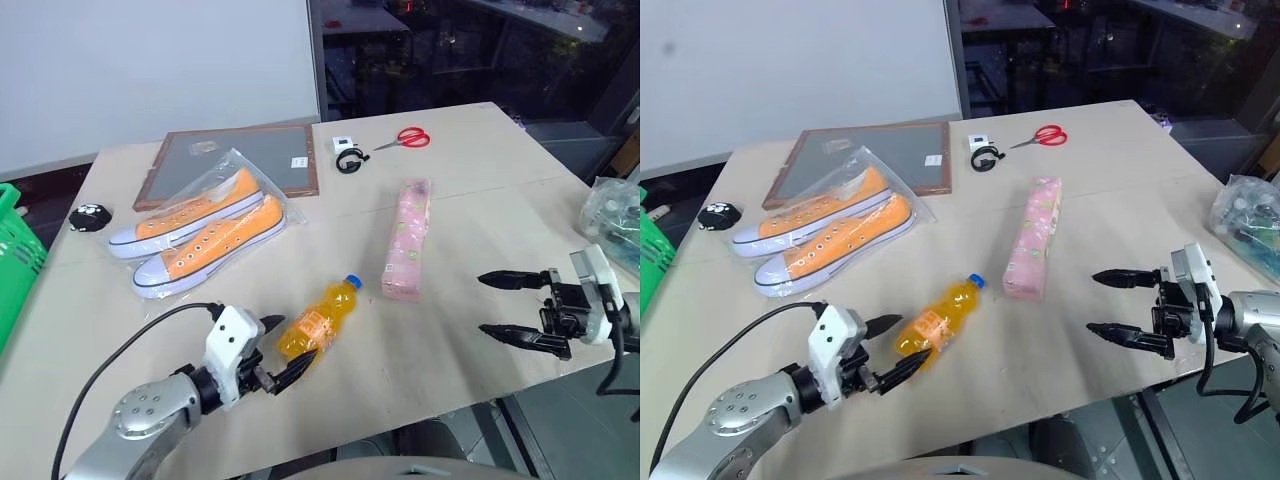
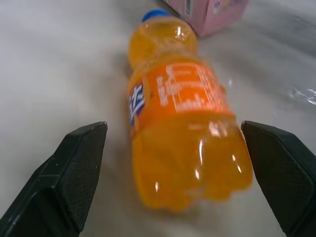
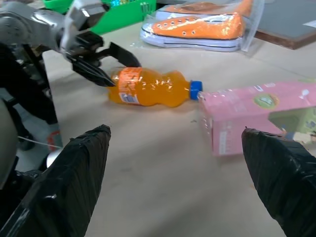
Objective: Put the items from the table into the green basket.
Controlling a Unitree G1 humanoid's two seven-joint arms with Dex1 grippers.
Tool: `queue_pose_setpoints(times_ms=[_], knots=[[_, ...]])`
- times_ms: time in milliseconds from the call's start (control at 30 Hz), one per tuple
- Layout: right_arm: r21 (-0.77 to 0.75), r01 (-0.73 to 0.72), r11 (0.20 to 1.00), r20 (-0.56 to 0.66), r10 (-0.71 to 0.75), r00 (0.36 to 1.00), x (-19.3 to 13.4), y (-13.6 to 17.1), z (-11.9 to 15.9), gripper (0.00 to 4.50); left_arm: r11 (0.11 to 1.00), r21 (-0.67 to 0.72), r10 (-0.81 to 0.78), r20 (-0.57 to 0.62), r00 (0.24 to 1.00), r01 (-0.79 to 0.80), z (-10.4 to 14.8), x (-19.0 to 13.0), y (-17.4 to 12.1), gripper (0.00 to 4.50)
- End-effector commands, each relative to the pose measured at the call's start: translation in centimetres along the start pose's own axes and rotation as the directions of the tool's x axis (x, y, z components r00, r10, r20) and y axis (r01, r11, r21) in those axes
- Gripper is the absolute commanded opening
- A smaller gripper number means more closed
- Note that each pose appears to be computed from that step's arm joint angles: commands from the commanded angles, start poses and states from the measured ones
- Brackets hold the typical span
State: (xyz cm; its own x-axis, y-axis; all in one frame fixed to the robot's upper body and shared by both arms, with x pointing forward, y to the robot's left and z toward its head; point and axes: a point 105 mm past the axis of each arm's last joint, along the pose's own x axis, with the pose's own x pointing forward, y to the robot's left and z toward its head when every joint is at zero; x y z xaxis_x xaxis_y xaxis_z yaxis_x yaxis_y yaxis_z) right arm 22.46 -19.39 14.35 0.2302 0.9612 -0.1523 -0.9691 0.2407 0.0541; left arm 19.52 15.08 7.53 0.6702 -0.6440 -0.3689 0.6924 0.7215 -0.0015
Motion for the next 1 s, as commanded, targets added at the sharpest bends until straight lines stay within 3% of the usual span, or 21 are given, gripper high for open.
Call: queue_pose_setpoints(times_ms=[33,333,500,733,833,933,1000], knots=[[-0.054,-0.033,0.998,0.023,0.034,0.999,-0.4,0.6,1.9,4.50,0.999,0.024,0.032,-0.001,0.999,-0.032,0.0,1.0,0.2,4.45],[-0.070,-0.078,0.994,0.019,0.080,0.997,-0.3,0.9,2.4,4.50,0.997,0.018,0.071,-0.040,0.997,-0.071,-1.3,2.4,0.4,4.45],[-0.063,-0.092,0.994,0.022,0.094,0.995,-0.4,0.8,2.5,4.50,0.997,-0.004,0.073,-0.017,0.997,-0.073,-1.3,2.4,0.4,3.05],[-0.062,-0.099,0.993,0.034,0.101,0.994,-0.4,0.8,2.4,4.50,0.994,-0.003,0.110,0.009,0.994,-0.110,-1.2,2.1,1.0,3.05],[-0.061,-0.097,0.993,0.037,0.099,0.994,-0.4,0.7,2.4,4.50,0.980,0.050,0.184,0.120,0.976,-0.191,0.6,1.7,2.6,3.05],[-0.064,-0.094,0.993,0.053,0.098,0.994,-0.3,0.6,2.7,4.50,0.932,0.002,0.346,0.289,0.892,-0.363,4.3,0.2,6.3,3.05],[-0.074,-0.093,0.993,0.085,0.099,0.991,0.1,0.4,3.3,4.50,0.870,0.049,0.455,0.304,0.837,-0.490,5.2,-1.1,9.1,3.05]])
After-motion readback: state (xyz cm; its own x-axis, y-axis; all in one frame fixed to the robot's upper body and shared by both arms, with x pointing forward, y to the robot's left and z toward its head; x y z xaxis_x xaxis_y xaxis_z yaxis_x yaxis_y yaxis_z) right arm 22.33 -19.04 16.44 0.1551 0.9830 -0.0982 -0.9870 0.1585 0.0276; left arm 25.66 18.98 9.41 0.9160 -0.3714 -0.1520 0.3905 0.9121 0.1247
